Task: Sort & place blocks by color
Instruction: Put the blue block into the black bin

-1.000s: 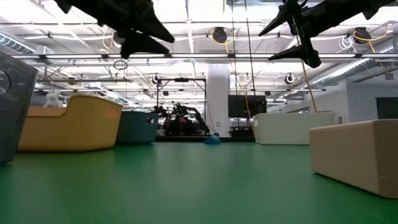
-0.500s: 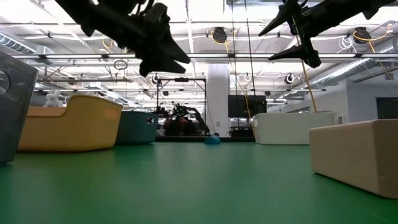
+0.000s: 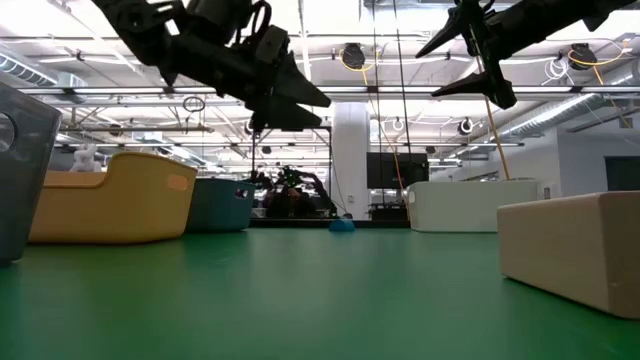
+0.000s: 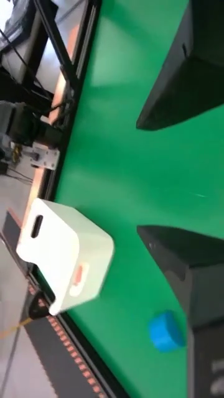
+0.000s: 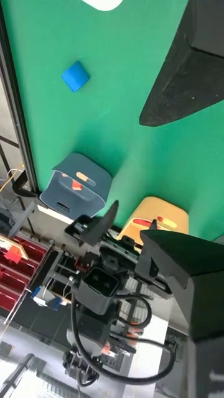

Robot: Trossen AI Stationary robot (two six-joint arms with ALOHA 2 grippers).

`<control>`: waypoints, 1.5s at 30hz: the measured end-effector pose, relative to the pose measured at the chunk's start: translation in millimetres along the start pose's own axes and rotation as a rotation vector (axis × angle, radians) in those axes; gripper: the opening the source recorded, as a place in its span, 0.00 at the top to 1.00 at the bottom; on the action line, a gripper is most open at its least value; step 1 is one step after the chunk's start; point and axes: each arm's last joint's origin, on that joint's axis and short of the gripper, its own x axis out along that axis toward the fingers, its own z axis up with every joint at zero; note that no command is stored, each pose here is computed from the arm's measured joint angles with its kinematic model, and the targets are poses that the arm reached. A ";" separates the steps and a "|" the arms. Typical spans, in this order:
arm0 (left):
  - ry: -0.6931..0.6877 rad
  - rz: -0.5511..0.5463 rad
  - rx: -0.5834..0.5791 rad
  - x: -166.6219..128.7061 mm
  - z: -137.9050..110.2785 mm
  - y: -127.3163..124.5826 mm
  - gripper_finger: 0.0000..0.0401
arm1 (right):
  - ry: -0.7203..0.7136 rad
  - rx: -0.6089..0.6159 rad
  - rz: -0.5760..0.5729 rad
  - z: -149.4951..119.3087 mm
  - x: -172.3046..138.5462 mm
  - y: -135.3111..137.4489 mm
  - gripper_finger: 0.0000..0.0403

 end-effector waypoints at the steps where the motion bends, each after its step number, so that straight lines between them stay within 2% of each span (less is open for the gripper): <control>1: -0.010 -0.006 0.007 2.8 -0.8 1.5 0.31 | 0.000 0.000 0.000 0.0 0.0 0.0 0.31; 6: 0.023 0.004 0.033 21.4 -1.2 6.7 0.14 | 0.000 0.000 0.000 0.1 -0.1 0.1 0.31; 10: 0.134 0.028 0.059 38.8 7.6 11.9 0.07 | 0.000 0.000 0.000 0.1 0.0 0.0 0.31; 13: 0.254 0.048 0.132 49.3 12.5 19.1 0.06 | 0.000 0.000 0.000 0.0 0.0 0.0 0.31; 17: 0.366 0.056 0.301 58.9 14.8 33.5 0.08 | 0.000 0.000 0.000 0.0 -0.1 0.0 0.31; 21: 0.385 0.034 0.445 66.2 15.3 49.4 0.10 | 0.000 0.000 0.000 0.1 -0.1 0.1 0.31; 25: 0.379 0.023 0.514 72.3 15.6 63.0 0.10 | 0.000 0.000 0.000 0.0 0.0 0.0 0.31; 29: 0.381 0.050 0.484 81.2 14.3 77.0 0.10 | 0.000 0.000 0.000 0.0 -0.1 0.0 0.31; 36: 0.429 0.119 0.293 106.5 2.3 108.1 0.10 | 0.000 0.000 0.000 0.1 -0.1 0.0 0.31; 40: 0.448 0.165 0.219 114.5 6.5 123.2 0.10 | 0.000 0.000 0.000 0.0 -0.1 0.0 0.31; 45: 0.488 0.216 0.067 115.8 9.6 141.1 0.10 | 0.000 0.000 0.000 0.0 0.0 0.0 0.31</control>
